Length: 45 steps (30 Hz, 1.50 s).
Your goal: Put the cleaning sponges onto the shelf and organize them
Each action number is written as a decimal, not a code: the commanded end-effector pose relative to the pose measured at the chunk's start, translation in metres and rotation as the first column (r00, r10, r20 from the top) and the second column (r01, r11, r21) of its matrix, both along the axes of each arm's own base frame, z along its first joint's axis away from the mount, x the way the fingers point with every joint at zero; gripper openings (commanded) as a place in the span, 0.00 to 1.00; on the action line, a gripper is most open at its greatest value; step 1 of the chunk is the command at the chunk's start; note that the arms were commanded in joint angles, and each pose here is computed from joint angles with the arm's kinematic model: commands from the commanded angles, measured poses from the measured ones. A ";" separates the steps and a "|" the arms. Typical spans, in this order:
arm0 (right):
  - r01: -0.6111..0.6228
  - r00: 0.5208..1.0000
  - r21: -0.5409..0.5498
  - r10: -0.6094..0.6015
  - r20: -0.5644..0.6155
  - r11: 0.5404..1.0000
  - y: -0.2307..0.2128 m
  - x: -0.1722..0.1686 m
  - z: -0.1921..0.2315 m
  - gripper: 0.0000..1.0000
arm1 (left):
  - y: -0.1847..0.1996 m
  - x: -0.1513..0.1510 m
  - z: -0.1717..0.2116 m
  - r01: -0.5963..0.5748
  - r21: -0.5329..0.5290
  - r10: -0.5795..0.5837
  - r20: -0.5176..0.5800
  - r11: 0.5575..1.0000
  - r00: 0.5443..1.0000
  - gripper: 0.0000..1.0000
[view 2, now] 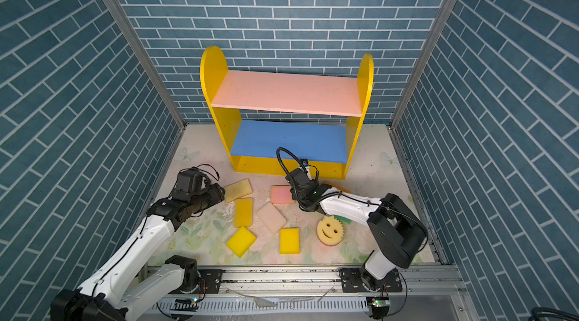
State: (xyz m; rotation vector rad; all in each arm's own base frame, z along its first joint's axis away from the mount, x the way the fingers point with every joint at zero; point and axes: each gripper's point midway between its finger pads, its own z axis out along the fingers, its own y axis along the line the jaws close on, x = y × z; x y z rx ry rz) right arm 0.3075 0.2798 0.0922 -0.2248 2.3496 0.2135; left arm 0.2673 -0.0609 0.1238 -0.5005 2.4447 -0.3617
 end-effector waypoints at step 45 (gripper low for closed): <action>-0.032 0.936 0.285 0.129 -0.327 0.958 0.029 -0.005 -0.038 0.53 | -0.151 0.084 0.002 0.408 0.067 -0.411 0.053 0.911 0.910 0.61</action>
